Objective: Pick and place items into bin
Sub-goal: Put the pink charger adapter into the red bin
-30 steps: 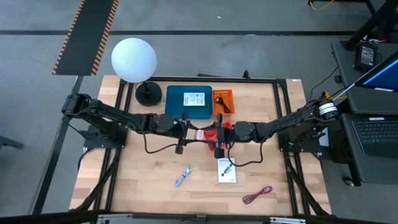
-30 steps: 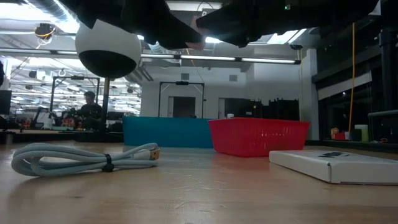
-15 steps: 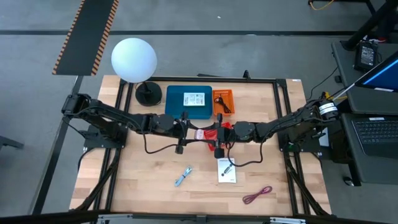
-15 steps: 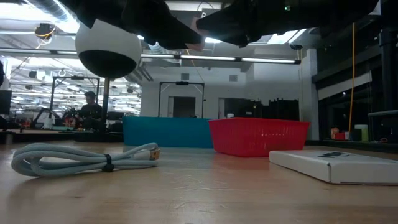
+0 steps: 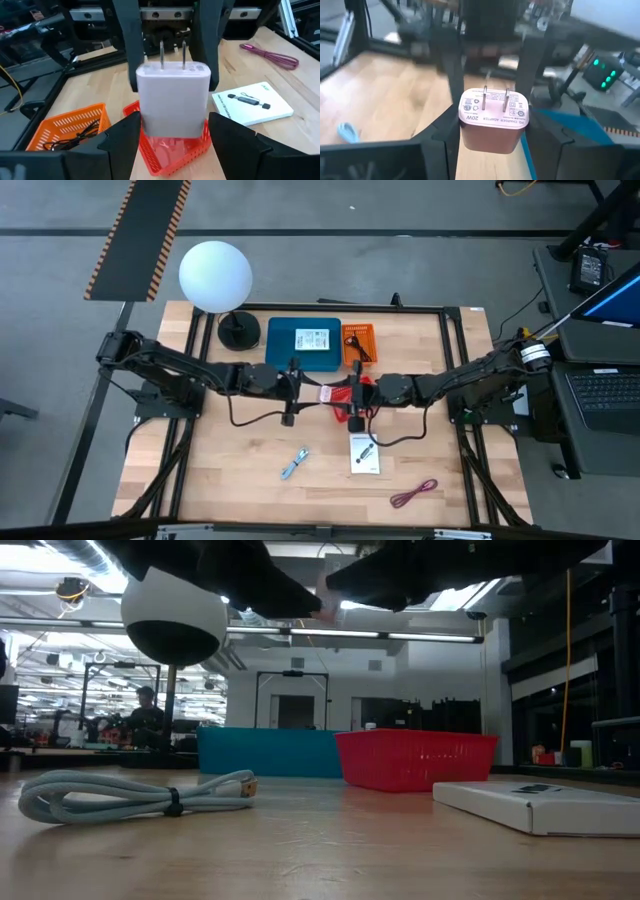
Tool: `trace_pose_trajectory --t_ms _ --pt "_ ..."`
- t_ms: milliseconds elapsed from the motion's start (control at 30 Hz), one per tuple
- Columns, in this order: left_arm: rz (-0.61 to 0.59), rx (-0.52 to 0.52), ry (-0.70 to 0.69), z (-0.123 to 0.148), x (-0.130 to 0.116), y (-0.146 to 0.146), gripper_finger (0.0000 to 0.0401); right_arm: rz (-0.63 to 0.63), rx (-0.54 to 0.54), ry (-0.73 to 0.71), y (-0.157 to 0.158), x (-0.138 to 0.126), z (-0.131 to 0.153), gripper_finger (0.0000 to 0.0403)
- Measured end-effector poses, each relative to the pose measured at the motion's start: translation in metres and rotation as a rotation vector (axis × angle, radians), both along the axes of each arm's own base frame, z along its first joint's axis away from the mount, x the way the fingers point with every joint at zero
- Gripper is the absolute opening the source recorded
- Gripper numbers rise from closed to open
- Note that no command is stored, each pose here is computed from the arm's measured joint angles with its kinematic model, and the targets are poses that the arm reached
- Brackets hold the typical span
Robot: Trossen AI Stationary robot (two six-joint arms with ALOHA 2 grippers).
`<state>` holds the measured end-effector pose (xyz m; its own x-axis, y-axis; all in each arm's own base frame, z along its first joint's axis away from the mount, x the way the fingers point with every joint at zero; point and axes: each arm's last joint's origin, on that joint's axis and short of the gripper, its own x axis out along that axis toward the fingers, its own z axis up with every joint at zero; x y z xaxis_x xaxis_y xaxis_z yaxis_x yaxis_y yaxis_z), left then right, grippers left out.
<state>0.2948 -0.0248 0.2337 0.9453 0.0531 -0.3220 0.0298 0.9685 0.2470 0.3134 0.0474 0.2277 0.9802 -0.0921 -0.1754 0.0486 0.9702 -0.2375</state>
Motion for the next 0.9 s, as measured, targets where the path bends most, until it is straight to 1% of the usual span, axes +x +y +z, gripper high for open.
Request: trace_pose_trajectory --t_ms 67,233,333,400,633,733,900 --pt "-0.004 -0.001 -0.008 0.005 -0.003 -0.001 0.0231 -0.005 0.0 0.038 -0.001 -0.002 -0.002 0.0159" --pt "-0.023 -0.009 0.013 0.018 -0.019 -0.004 0.0231 -0.038 0.014 0.073 -0.002 -0.006 -0.002 0.0159" --pt "-0.028 -0.035 0.051 0.02 -0.028 -0.005 0.0227 -0.047 0.034 0.117 -0.003 -0.011 -0.001 0.0159" --pt "-0.032 -0.044 0.053 0.021 -0.032 -0.007 0.0224 -0.055 0.058 0.141 -0.004 -0.014 0.0 0.0159" --pt "-0.04 -0.066 0.087 0.009 -0.036 -0.012 0.0215 -0.113 0.16 0.296 -0.007 -0.034 -0.001 0.0159" --pt "-0.031 -0.087 0.101 0.004 -0.038 -0.012 0.0214 -0.149 0.228 0.332 -0.008 -0.041 0.0 0.0159" --pt "-0.021 -0.104 0.105 0.001 -0.039 -0.012 0.0214 -0.204 0.275 0.37 -0.01 -0.046 -0.003 0.0159"
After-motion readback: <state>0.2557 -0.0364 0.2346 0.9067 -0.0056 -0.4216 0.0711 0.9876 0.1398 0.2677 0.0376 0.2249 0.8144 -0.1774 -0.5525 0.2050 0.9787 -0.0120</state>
